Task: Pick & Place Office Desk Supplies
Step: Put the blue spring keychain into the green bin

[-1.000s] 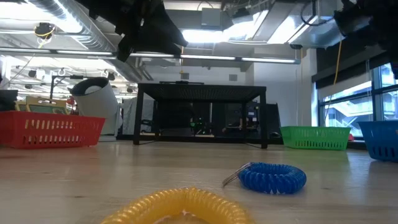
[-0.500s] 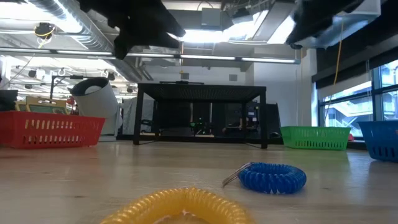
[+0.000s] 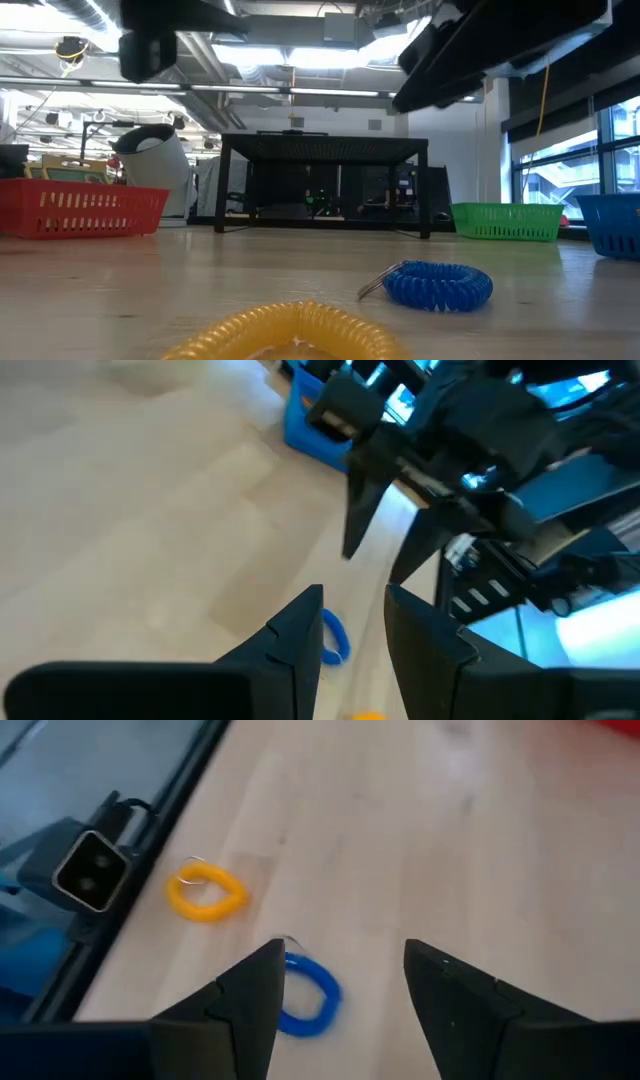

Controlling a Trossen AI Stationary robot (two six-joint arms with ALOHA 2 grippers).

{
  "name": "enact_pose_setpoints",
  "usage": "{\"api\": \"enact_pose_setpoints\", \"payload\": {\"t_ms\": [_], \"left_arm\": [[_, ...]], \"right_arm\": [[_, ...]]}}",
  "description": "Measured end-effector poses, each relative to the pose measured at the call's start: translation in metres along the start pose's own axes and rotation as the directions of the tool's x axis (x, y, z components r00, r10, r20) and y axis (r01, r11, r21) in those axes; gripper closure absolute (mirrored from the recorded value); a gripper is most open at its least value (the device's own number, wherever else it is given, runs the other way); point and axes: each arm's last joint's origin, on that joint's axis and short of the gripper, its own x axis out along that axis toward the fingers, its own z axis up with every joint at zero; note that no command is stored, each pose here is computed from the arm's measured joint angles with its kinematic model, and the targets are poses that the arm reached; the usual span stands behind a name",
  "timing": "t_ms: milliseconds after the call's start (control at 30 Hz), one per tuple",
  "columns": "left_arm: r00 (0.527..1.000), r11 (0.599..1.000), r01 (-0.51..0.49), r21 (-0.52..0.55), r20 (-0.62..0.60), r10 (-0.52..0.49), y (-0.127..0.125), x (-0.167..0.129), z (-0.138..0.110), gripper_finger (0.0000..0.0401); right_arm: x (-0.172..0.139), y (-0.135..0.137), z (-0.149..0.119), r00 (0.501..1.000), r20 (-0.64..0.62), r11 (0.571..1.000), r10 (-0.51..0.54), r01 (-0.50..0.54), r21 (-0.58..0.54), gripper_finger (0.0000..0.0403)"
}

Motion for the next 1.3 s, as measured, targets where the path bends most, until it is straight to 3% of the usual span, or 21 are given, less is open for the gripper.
{"api": "enact_pose_setpoints", "payload": {"t_ms": [400, 967, 1133, 1300], "left_arm": [[0.997, 0.997, 0.067, -0.029, 0.046, -0.066, -0.017, -0.018, -0.016, 0.0299], [0.991, 0.999, 0.031, -0.030, 0.129, -0.027, -0.019, -0.022, -0.018, 0.0299], [0.989, 0.999, 0.018, -0.031, 0.151, -0.013, -0.018, -0.022, -0.017, 0.0299], [0.983, 0.999, -0.002, -0.032, 0.181, 0.008, -0.018, -0.023, -0.016, 0.0299]], "right_arm": [[0.048, 0.003, -0.025, 0.999, -0.049, 0.997, 0.021, -0.025, -0.067, 0.0195], [0.076, -0.001, -0.051, 0.990, -0.126, 0.998, -0.057, 0.052, -0.047, 0.0197], [0.077, -0.002, -0.052, 0.990, -0.130, 0.998, -0.061, 0.062, 0.002, 0.0224], [0.077, -0.002, -0.053, 0.988, -0.141, 0.995, -0.069, 0.078, 0.062, 0.0290]]}}
